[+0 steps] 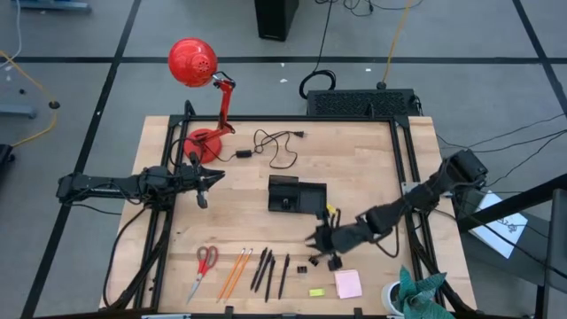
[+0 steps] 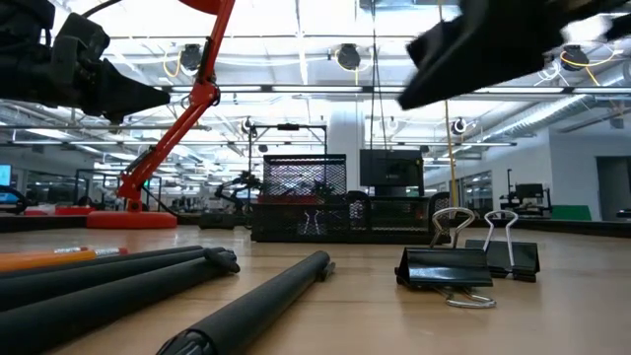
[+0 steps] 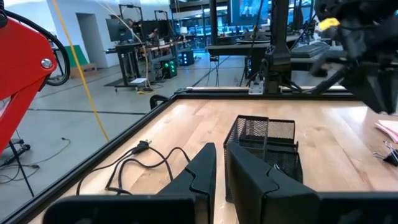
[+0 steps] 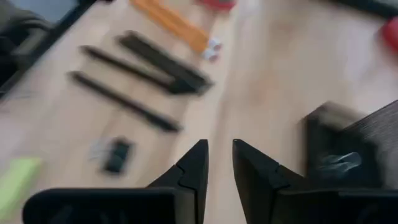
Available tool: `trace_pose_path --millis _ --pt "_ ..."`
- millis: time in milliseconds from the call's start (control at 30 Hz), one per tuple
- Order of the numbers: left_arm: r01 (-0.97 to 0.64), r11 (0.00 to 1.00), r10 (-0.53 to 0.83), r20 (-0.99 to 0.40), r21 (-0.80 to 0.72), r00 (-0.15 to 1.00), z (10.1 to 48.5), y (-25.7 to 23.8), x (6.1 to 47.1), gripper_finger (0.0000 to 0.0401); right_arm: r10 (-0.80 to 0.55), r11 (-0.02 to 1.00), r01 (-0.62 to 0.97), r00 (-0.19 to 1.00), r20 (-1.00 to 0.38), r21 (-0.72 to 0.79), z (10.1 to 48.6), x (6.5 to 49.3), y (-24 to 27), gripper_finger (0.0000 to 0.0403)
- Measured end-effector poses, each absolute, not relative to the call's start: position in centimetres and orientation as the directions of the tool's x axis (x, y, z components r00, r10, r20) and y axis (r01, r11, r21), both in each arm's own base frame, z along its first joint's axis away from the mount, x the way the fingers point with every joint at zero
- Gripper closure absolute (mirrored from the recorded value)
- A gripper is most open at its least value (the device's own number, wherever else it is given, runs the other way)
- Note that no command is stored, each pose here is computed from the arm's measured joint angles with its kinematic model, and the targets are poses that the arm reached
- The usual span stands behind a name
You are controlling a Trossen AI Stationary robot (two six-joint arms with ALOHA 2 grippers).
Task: Pick and place office supplies into organizer
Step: Put the right black binder clip into the black desk organizer
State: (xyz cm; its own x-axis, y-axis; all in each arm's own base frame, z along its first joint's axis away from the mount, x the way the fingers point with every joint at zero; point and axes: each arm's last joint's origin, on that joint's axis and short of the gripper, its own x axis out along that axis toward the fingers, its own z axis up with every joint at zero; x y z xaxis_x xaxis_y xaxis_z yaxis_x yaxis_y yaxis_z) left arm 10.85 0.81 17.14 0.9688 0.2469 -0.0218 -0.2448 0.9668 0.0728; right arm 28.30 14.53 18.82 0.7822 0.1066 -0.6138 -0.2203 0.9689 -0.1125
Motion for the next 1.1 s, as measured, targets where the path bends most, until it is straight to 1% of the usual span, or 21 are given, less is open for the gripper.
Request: trace_pose_path --millis 67,167,267,433,700,900,1033,1100 --pt "-0.245 0.968 0.247 -0.022 0.061 0.969 17.1 0.8 10.9 0.0354 0.143 0.979 -0.204 0.759 -0.635 -0.024 18.5 27.9 15.3 0.0335" --pt "-0.246 0.968 0.247 -0.021 0.051 0.969 17.1 0.8 10.9 0.0354 0.140 0.990 -0.127 0.723 -0.677 0.069 17.6 27.5 15.8 0.0334" --pt "-0.246 0.968 0.247 -0.018 0.049 0.969 17.2 0.8 10.9 0.0354 0.109 0.993 -0.046 0.663 -0.740 0.106 16.2 27.3 15.6 0.0334" --pt "-0.245 0.968 0.247 -0.022 0.049 0.969 17.1 0.8 10.9 0.0354 0.112 0.986 0.039 0.575 -0.811 0.164 14.4 27.6 15.0 0.0334" --pt "-0.244 0.968 0.247 -0.037 0.060 0.968 17.0 0.8 10.8 0.0354 0.215 0.967 0.001 0.541 -0.813 0.257 14.3 27.9 14.9 0.0334" --pt "-0.244 0.968 0.247 -0.037 0.059 0.968 17.0 0.8 10.8 0.0354 0.252 0.962 -0.044 0.525 -0.813 0.270 14.4 28.0 14.8 0.0334" --pt "-0.245 0.968 0.247 -0.037 0.058 0.968 17.0 0.8 10.8 0.0354 0.250 0.962 -0.038 0.525 -0.814 0.271 14.4 28.1 14.5 0.0334" --pt "-0.245 0.968 0.247 -0.037 0.058 0.968 17.0 0.8 10.8 0.0354 0.275 0.955 -0.049 0.512 -0.814 0.292 14.4 28.2 14.2 0.0334"
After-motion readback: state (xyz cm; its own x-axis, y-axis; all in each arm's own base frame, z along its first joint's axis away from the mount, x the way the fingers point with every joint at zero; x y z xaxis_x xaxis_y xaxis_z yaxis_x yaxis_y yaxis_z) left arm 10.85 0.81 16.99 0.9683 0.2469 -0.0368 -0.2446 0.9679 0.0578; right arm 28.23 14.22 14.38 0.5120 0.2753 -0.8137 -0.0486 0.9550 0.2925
